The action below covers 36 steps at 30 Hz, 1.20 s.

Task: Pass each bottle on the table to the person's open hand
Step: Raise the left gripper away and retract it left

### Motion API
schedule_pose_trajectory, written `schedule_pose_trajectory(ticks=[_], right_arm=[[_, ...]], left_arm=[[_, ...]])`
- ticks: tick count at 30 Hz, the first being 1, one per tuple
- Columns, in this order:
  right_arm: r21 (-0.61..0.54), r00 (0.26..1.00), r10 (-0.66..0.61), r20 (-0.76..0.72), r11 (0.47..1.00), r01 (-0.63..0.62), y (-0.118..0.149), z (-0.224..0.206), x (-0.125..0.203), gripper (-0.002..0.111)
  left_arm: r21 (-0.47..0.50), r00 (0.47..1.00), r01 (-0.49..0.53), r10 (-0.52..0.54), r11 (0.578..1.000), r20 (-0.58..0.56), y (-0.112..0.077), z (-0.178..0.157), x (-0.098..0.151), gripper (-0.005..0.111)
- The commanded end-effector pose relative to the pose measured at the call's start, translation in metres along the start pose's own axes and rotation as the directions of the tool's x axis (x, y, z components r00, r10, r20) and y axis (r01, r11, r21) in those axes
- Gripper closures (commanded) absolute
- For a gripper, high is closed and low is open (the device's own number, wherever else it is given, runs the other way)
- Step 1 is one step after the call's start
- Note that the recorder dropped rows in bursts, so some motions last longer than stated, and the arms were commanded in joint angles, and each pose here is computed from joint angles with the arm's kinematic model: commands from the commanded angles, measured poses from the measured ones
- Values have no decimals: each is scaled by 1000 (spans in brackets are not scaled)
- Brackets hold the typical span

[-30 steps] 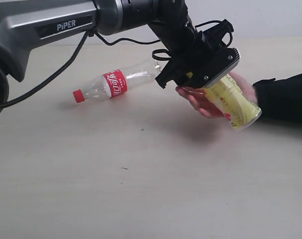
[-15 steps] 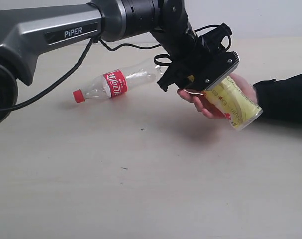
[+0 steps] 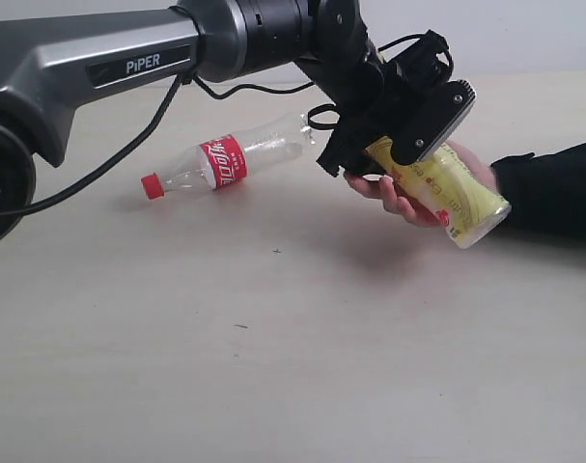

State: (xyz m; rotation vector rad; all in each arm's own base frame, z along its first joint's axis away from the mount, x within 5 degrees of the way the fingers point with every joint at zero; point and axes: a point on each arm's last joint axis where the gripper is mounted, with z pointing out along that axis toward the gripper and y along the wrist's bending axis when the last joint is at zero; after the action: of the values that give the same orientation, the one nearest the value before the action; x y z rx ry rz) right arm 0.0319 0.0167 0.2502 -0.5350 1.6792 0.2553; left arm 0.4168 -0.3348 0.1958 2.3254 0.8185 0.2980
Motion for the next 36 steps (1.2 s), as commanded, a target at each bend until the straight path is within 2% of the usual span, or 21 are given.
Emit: schedule_pose_trajectory(ticks=[1, 7, 15, 19, 23, 27, 29, 30, 31, 32, 33, 34, 35, 36], right_arm=[[-2, 1000, 2, 11, 1000, -2, 0, 1, 0, 106], [-2, 1000, 2, 11, 1000, -2, 0, 1, 0, 106], [-2, 1000, 2, 11, 1000, -2, 0, 1, 0, 106], [-2, 1000, 2, 11, 1000, -2, 0, 1, 0, 106], [-2, 1000, 2, 11, 1000, -2, 0, 1, 0, 106], [-2, 1000, 2, 11, 1000, -2, 0, 1, 0, 106], [-2, 1000, 2, 11, 1000, -2, 0, 1, 0, 106], [-2, 1000, 2, 11, 1000, -2, 0, 1, 0, 106], [-2, 1000, 2, 11, 1000, -2, 0, 1, 0, 106], [-2, 1000, 2, 11, 1000, -2, 0, 1, 0, 106], [-2, 1000, 2, 11, 1000, -2, 0, 1, 0, 106], [-2, 1000, 2, 11, 1000, -2, 0, 1, 0, 106], [-2, 1000, 2, 11, 1000, -2, 0, 1, 0, 106], [-2, 1000, 2, 11, 1000, -2, 0, 1, 0, 106]], left_arm=[[9, 1000, 16, -16, 1000, 2, -1, 1, 1, 19], [8, 1000, 17, -17, 1000, 3, 5, -14, 0, 19], [23, 1000, 20, -20, 1000, 20, 17, -51, -5, 19], [-7, 996, 89, -89, 996, -2, 26, -69, -5, 19], [-10, 965, 262, -262, 965, -16, 32, -95, -6, 19], [-9, 865, 502, -502, 865, -6, 39, -132, -12, 22], [22, 826, 564, -564, 826, -12, 38, -148, -15, 35], [37, 802, 598, -597, 801, -18, 38, -157, -16, 45], [66, 737, 675, -675, 735, -25, 36, -173, -17, 69], [76, 700, 713, -713, 697, -31, 36, -181, -19, 83], [75, 618, 785, -784, 614, -58, 35, -193, -20, 107], [74, 586, 810, -808, 581, -70, 34, -200, -21, 105], [56, 511, 860, -856, 508, -78, 34, -209, -22, 104], [45, 480, 877, -873, 478, -80, 34, -212, -20, 104]])
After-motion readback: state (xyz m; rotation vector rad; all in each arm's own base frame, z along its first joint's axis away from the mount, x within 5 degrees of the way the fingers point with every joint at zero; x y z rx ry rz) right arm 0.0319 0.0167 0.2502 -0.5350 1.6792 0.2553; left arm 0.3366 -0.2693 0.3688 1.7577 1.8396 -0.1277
